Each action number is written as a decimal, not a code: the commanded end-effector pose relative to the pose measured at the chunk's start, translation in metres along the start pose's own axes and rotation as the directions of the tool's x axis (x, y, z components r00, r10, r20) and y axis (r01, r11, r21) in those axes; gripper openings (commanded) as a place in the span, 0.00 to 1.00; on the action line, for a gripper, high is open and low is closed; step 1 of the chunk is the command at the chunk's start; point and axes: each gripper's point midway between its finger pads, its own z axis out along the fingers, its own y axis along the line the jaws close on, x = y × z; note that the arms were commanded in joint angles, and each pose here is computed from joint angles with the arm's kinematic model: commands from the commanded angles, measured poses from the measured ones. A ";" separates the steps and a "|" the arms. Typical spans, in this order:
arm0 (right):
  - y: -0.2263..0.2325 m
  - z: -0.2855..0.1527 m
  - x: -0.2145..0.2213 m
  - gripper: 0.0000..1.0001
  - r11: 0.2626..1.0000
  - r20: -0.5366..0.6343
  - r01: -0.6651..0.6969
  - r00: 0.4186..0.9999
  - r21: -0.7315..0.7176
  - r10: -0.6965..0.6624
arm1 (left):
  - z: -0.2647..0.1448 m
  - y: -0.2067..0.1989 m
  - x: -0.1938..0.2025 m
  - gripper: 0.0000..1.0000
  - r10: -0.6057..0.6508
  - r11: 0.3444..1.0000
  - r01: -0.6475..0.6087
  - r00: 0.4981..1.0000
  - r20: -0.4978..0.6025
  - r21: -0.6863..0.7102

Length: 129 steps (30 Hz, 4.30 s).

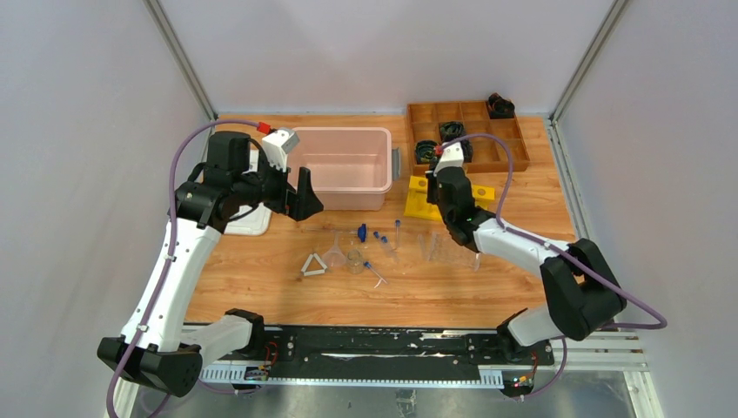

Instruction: Organize the chemistry lab equipment

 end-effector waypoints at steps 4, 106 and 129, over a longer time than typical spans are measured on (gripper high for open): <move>-0.007 0.007 0.016 0.00 0.999 -0.028 -0.003 1.000 0.032 0.004 | -0.002 -0.002 -0.003 1.00 0.018 1.000 -0.018 1.000 0.015 0.006; 0.166 -0.123 -0.097 0.00 0.855 -0.258 -0.363 0.925 -0.371 0.280 | -0.008 -0.045 0.007 0.99 0.048 0.967 -0.058 0.998 0.048 0.249; 0.255 -0.163 -0.177 0.00 0.600 -0.263 -0.507 0.853 -0.618 0.451 | 0.000 -0.054 -0.026 0.84 -0.035 0.949 -0.026 0.982 0.187 0.313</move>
